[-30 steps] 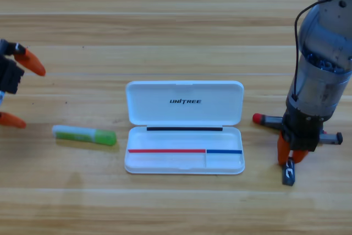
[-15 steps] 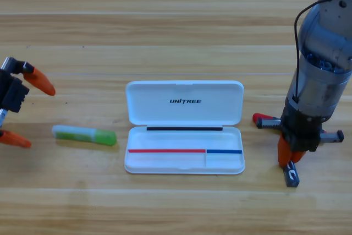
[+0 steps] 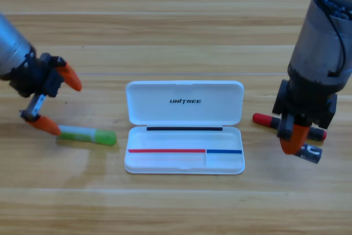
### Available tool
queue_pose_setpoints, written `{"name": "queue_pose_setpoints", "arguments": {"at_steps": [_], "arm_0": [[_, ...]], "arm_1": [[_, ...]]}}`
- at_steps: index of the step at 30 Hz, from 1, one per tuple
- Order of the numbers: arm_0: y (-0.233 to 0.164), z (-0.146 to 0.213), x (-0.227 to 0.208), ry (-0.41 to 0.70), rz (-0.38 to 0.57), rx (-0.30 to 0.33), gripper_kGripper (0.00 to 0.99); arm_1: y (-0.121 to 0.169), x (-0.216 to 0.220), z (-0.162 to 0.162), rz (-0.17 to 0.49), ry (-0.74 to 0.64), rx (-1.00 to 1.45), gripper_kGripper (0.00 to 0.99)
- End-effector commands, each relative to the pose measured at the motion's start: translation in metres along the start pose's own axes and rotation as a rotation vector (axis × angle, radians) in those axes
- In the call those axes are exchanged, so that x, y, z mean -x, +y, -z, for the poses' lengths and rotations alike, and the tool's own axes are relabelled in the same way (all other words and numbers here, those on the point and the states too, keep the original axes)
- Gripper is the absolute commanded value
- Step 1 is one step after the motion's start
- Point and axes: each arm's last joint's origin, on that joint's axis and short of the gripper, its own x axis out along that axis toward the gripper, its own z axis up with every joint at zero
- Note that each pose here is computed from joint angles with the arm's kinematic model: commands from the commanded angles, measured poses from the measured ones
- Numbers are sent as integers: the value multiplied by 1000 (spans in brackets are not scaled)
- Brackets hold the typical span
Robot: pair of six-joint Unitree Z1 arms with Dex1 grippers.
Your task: Clean up eraser and pencils
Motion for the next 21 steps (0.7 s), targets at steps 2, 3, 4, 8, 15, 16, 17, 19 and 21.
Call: {"name": "queue_pose_setpoints", "arguments": {"at_steps": [2, 3, 4, 8, 15, 16, 17, 19, 21], "arm_0": [[18, -2, -34, -14, 115, 66, 919], [18, -3, -35, -21, 120, 68, 919], [18, -3, -37, -29, 127, 73, 919], [16, -4, -45, -55, 158, 94, 919], [12, -6, -51, -96, 194, 126, 917], [12, -6, -52, -95, 196, 128, 917], [12, -6, -53, -95, 197, 132, 917], [9, -6, -54, -94, 203, 135, 922], [9, -6, -56, -88, 203, 132, 925]], "arm_1": [[45, -15, -25, -80, 78, 349, 0], [44, -20, -31, -85, 82, 364, 0], [44, -24, -35, -87, 87, 373, 0], [46, -38, -54, -106, 106, 402, 0], [33, -62, -86, -115, 126, 397, 0], [30, -65, -90, -114, 123, 398, 0], [28, -68, -94, -113, 120, 398, 0], [23, -73, -100, -108, 118, 403, 0], [19, -79, -104, -108, 122, 414, 0]]}}
